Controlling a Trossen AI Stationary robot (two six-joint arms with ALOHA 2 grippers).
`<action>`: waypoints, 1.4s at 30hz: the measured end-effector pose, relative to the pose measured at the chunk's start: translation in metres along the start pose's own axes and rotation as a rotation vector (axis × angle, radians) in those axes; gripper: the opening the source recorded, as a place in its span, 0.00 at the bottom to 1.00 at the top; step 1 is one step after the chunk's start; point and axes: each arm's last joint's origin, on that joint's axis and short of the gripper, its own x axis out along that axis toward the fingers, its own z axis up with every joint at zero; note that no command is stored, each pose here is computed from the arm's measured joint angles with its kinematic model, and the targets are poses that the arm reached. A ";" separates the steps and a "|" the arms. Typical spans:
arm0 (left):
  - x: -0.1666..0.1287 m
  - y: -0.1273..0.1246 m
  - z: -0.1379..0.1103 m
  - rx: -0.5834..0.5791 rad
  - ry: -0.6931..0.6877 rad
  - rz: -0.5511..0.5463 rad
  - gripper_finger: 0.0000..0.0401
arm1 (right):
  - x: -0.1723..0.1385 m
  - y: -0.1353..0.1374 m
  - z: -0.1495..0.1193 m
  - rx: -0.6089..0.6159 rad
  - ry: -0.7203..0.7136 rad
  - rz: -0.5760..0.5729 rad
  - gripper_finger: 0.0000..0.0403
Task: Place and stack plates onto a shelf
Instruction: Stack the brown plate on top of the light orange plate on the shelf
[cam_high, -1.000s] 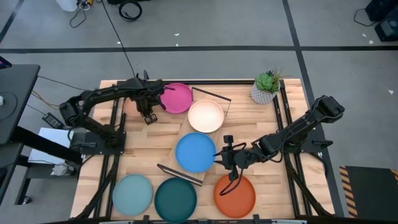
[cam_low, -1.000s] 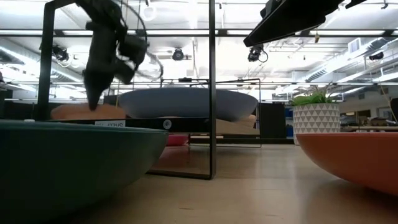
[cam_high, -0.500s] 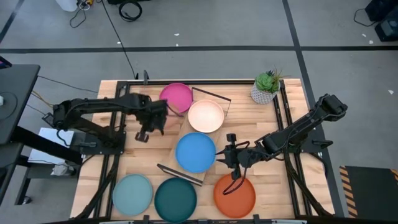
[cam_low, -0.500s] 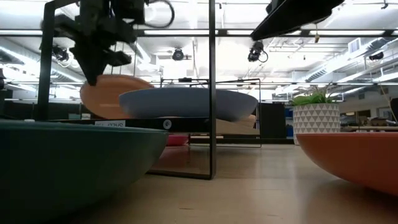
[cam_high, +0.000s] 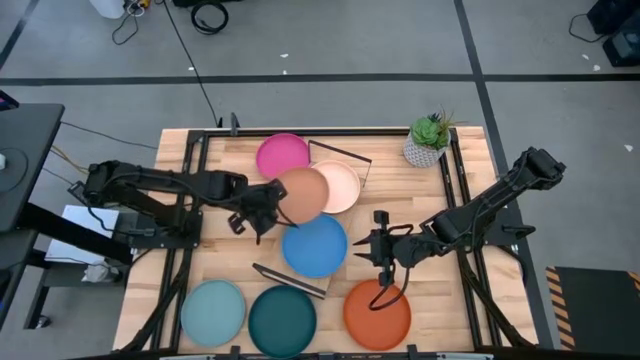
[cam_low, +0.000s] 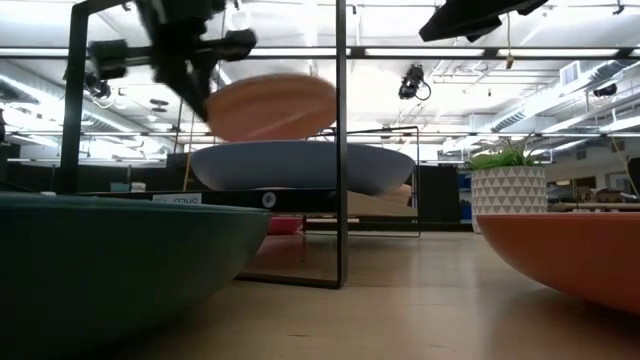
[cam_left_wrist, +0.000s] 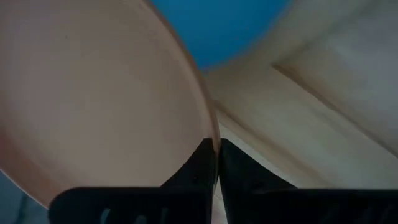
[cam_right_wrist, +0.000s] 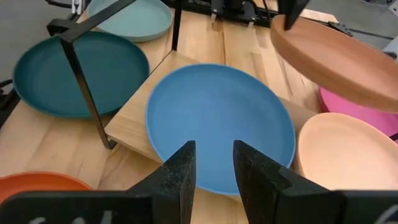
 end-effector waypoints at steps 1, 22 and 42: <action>0.000 0.004 0.000 0.016 -0.022 0.021 0.04 | 0.000 0.000 0.000 0.001 0.002 0.000 0.28; 0.086 0.048 -0.017 0.095 -0.083 0.032 0.05 | 0.000 0.000 -0.001 -0.001 0.008 -0.001 0.28; 0.091 0.056 -0.024 0.079 -0.090 0.079 0.08 | 0.000 0.000 -0.001 0.001 0.002 0.000 0.28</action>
